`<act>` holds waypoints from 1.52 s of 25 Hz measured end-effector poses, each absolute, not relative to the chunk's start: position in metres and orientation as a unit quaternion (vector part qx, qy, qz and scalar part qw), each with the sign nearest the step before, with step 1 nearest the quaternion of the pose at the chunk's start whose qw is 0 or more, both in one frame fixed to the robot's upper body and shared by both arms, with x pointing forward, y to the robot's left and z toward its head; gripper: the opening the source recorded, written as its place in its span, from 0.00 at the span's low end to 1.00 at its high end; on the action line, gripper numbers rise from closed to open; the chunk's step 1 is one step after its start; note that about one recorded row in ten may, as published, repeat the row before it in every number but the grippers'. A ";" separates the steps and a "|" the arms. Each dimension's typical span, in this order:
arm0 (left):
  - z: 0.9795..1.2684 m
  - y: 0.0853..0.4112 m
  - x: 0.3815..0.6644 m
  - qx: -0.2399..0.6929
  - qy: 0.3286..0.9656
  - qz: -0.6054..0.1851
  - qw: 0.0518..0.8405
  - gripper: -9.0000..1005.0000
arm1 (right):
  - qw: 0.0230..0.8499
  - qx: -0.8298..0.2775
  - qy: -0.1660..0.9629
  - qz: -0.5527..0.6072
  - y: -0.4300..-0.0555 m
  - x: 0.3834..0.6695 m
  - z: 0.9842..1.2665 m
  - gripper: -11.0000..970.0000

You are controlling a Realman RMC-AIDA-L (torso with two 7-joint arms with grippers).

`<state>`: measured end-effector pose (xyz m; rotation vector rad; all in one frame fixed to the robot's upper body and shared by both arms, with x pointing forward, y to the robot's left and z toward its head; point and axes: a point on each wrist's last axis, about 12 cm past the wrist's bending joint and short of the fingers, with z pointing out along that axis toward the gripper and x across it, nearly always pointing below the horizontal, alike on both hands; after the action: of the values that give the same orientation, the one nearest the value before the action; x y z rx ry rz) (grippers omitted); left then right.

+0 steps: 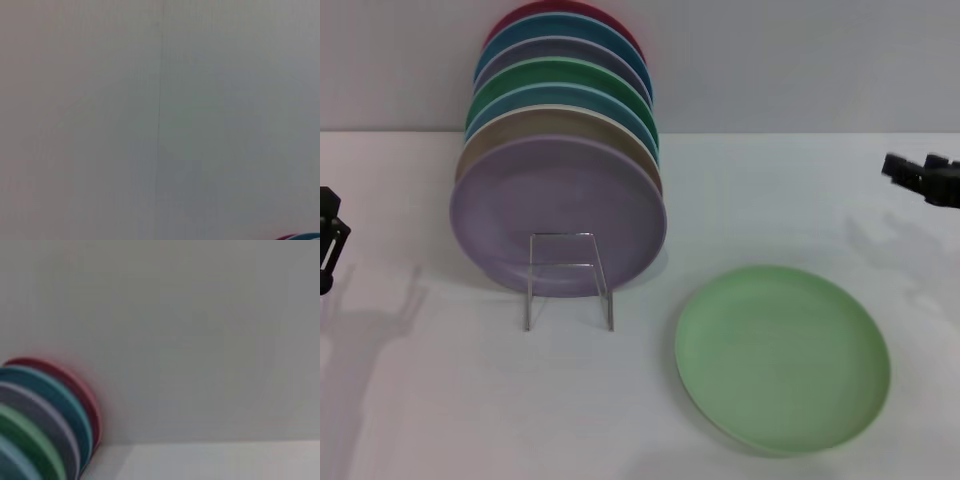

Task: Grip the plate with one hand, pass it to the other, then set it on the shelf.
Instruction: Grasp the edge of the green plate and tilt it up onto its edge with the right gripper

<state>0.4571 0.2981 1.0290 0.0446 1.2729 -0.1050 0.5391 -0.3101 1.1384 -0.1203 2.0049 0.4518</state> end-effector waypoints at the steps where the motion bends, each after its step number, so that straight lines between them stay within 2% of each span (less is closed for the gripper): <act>1: 1.030 0.296 0.458 0.025 0.593 -0.054 0.803 0.84 | 0.487 -0.063 0.850 0.193 -0.315 0.546 1.146 0.62; 6: 1.031 0.291 0.461 0.030 0.590 -0.063 0.804 0.84 | 0.408 -0.116 0.888 0.176 -0.308 0.565 1.166 0.62; 11: 1.033 0.286 0.463 0.026 0.585 -0.070 0.808 0.84 | 0.339 -0.149 0.913 0.171 -0.302 0.581 1.173 0.62; 21: 1.040 0.282 0.472 0.018 0.571 -0.073 0.818 0.84 | 0.242 -0.174 0.938 0.180 -0.301 0.592 1.187 0.62; 28: 1.042 0.282 0.475 0.017 0.568 -0.073 0.820 0.84 | 0.191 -0.175 0.948 0.184 -0.299 0.588 1.175 0.62; 38: 1.041 0.298 0.479 -0.009 0.575 -0.038 0.817 0.84 | 0.149 -0.161 0.956 0.196 -0.296 0.585 1.152 0.62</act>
<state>0.4788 0.2978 1.0410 -0.0185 1.2265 -0.0816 0.5846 -0.2964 1.1522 -0.4622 2.7468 0.5623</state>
